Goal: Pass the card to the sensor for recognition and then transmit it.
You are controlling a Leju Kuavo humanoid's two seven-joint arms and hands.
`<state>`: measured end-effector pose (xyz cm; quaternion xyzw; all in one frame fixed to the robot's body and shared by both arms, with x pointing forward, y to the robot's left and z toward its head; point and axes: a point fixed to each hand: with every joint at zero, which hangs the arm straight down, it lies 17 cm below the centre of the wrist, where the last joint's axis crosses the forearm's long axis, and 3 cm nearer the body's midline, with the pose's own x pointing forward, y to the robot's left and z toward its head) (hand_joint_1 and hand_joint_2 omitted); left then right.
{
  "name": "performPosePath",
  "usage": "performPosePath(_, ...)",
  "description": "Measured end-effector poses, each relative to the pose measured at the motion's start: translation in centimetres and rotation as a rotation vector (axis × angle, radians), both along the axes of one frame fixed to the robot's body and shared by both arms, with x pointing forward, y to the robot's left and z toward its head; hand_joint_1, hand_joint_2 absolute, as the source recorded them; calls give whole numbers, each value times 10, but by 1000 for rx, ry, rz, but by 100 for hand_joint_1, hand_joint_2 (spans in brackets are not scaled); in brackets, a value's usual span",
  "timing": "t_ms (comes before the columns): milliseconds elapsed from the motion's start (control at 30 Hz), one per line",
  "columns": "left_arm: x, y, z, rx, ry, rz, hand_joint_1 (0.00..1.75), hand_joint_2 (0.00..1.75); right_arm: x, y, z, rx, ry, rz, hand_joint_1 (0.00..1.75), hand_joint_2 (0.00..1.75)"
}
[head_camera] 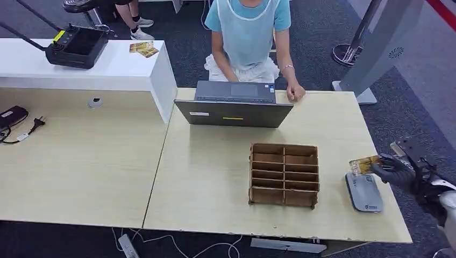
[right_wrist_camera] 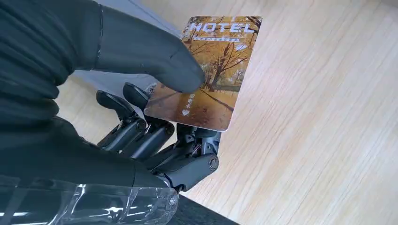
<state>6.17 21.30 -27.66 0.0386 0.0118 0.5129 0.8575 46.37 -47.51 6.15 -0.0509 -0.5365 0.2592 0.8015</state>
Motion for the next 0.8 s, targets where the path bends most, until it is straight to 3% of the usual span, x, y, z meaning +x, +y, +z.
performPosePath(800,0,0,0,1,1,4,0,0,-12,-10,-7,-18,18,-11,175,175)
